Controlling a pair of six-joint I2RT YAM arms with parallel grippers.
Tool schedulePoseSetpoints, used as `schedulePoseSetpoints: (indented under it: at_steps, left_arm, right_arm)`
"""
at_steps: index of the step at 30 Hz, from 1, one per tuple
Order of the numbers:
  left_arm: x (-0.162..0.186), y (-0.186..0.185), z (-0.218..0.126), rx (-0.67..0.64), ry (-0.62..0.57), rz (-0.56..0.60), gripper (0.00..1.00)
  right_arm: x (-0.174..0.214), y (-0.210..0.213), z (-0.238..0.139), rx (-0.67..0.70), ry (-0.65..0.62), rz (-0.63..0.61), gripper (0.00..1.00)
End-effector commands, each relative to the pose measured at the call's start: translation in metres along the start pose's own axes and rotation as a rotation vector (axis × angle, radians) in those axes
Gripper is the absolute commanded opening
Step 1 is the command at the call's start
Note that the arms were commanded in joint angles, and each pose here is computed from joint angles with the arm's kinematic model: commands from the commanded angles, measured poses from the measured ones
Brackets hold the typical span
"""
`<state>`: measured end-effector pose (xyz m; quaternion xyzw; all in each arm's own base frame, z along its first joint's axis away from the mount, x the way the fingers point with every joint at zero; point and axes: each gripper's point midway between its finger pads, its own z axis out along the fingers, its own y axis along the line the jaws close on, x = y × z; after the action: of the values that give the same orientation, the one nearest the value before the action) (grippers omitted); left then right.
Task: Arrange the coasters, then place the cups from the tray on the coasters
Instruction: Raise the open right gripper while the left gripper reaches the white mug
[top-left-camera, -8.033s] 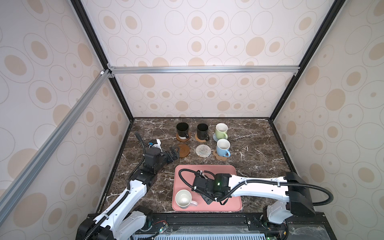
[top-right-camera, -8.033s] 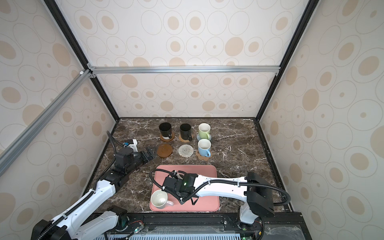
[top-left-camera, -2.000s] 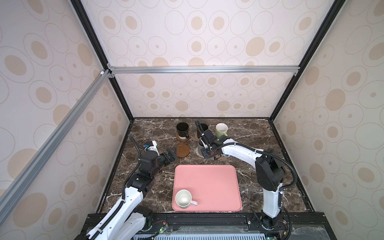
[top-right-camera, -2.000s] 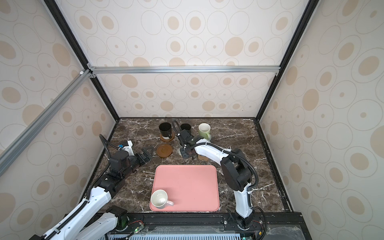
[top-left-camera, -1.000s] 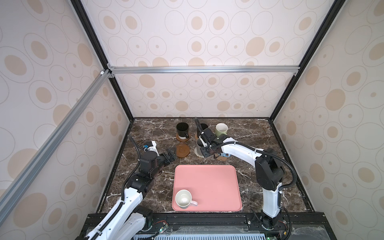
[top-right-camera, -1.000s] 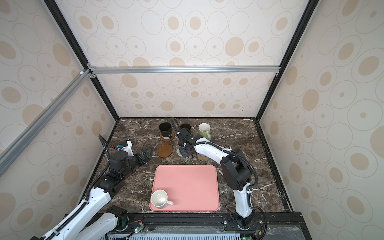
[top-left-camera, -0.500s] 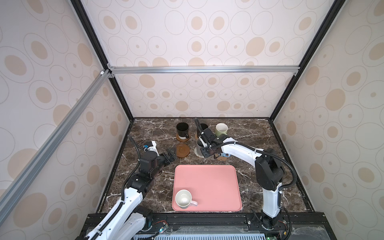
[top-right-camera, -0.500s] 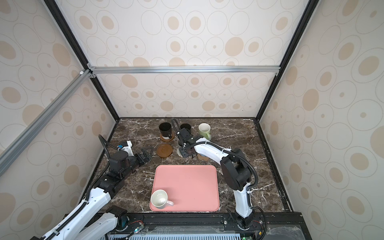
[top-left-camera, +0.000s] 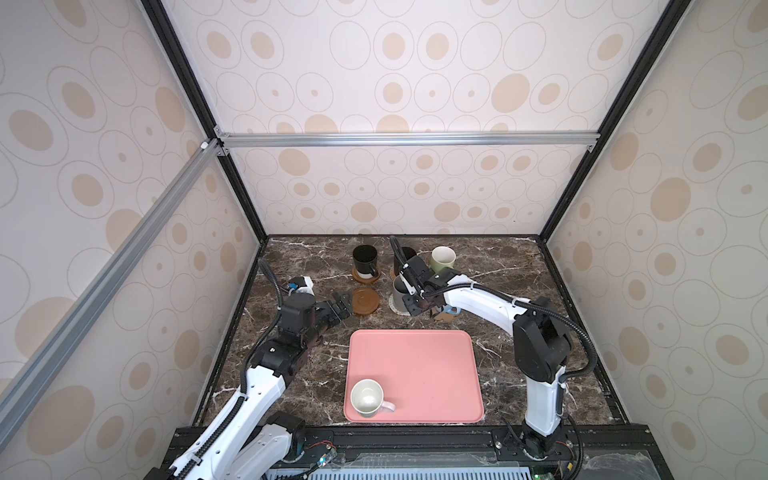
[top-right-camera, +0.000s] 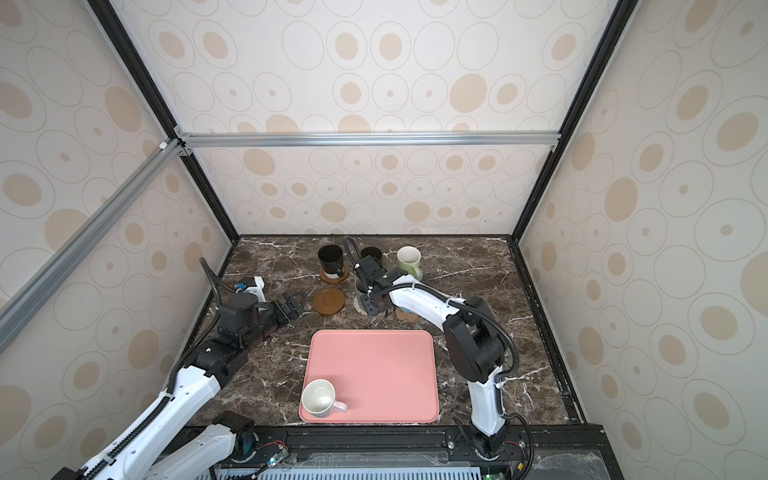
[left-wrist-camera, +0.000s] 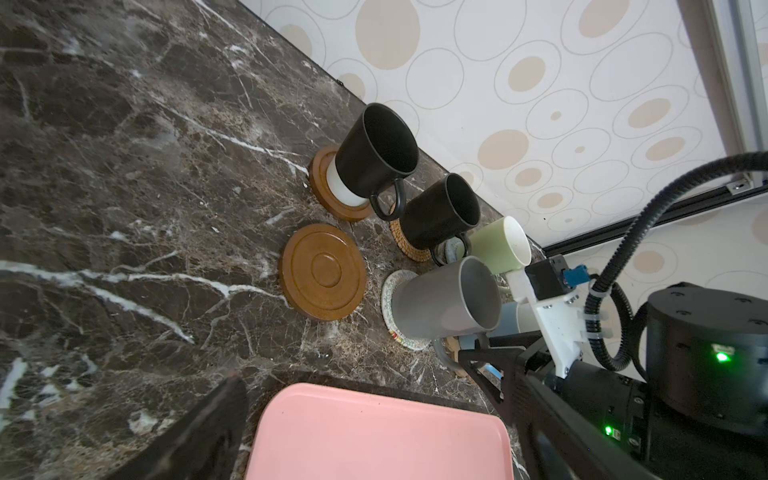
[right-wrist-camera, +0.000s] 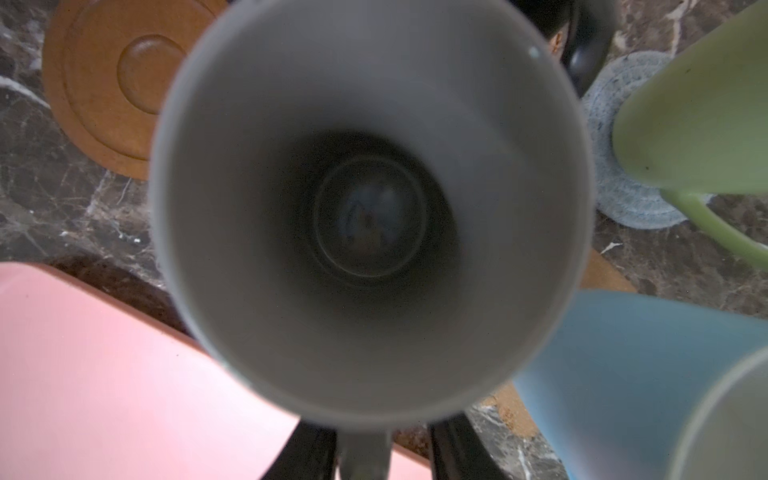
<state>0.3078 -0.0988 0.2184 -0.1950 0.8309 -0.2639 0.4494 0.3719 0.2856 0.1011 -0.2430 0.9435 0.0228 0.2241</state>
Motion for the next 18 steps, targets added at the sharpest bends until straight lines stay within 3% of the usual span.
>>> schedulePoseSetpoints:
  at_steps: [1,10,18]
  left_arm:
    - [-0.013,-0.005,-0.009,-0.049,0.016,0.048,1.00]
    - [-0.010,-0.031,-0.025,-0.068,0.090,0.064,0.94]
    - [0.039,-0.065,-0.055,-0.116,0.233,0.063,0.90]
  right_arm:
    - [-0.014,-0.005,-0.036,-0.003,-0.065,-0.001,0.39]
    - [-0.018,-0.013,-0.084,-0.008,-0.158,-0.007,0.42]
    - [-0.020,-0.028,-0.123,0.001,-0.241,0.005,0.43]
